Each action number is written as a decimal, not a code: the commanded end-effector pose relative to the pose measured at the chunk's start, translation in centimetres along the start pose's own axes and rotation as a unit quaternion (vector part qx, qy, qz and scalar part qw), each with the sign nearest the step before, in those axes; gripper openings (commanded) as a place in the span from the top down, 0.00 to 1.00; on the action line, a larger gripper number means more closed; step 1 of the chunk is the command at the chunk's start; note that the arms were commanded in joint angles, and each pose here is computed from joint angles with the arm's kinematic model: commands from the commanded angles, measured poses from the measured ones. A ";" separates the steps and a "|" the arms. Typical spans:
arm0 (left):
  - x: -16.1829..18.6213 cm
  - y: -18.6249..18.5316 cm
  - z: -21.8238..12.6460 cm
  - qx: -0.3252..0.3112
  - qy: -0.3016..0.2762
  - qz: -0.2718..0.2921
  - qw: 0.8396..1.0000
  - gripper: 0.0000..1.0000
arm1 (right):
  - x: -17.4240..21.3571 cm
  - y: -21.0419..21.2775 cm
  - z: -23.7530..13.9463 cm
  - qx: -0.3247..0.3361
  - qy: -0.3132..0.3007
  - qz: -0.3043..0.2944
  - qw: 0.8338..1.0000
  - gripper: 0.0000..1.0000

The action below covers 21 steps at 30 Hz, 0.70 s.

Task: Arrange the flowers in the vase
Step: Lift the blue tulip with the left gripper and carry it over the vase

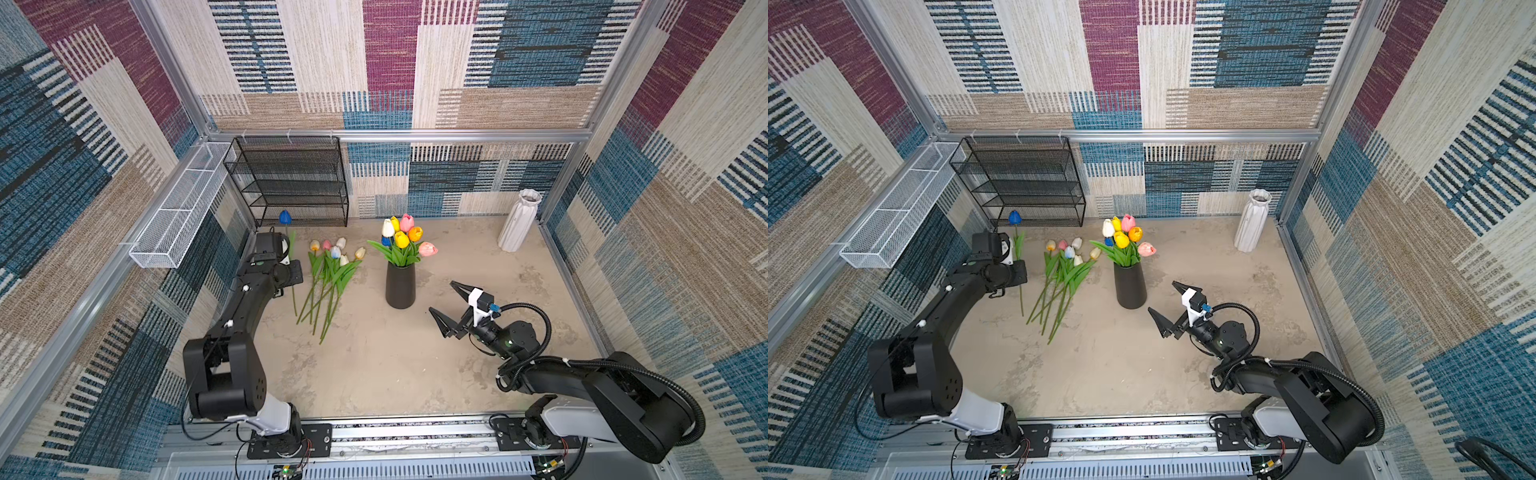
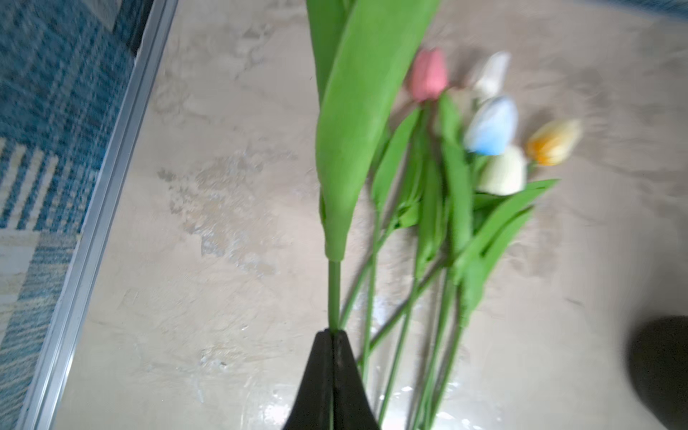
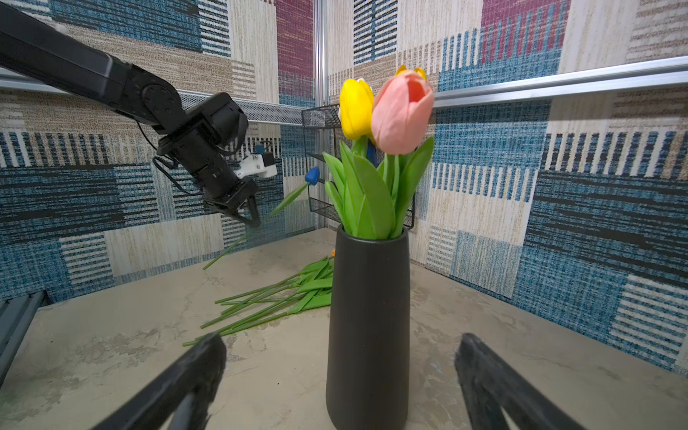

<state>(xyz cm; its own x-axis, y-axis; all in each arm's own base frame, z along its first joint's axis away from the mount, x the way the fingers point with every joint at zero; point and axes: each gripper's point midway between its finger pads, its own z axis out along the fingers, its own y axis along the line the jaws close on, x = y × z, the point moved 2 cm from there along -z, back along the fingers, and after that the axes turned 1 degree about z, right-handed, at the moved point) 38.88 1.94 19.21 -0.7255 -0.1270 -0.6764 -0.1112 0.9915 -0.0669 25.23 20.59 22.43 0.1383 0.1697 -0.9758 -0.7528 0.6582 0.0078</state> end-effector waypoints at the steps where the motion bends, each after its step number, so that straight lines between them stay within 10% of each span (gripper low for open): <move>1: -3.5 -3.6 -4.9 0.070 -0.142 0.000 0.987 1.00 | -1.3 -0.2 -0.2 0.008 -0.026 0.004 1.000 0.00; 6: -4.5 -9.1 -12.6 0.202 -0.282 0.041 0.937 1.00 | -1.9 -0.2 0.1 0.007 -0.032 0.014 0.999 0.00; 14: -1.5 -17.4 -21.4 0.461 -0.431 0.133 0.764 1.00 | -2.6 -0.8 1.7 0.011 -0.029 0.035 0.999 0.00; 21: 0.4 -22.7 -22.3 0.568 -0.456 0.163 0.665 1.00 | -2.9 -0.5 0.9 0.007 -0.047 0.029 0.998 0.00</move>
<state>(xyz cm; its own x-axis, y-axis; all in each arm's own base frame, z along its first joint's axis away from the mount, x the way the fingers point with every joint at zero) 28.33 -19.91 32.58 0.0294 -0.2355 -0.9714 0.8377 0.5360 -0.1046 26.22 20.84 24.57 0.1189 0.2413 -0.9631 -0.7515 0.6558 0.0715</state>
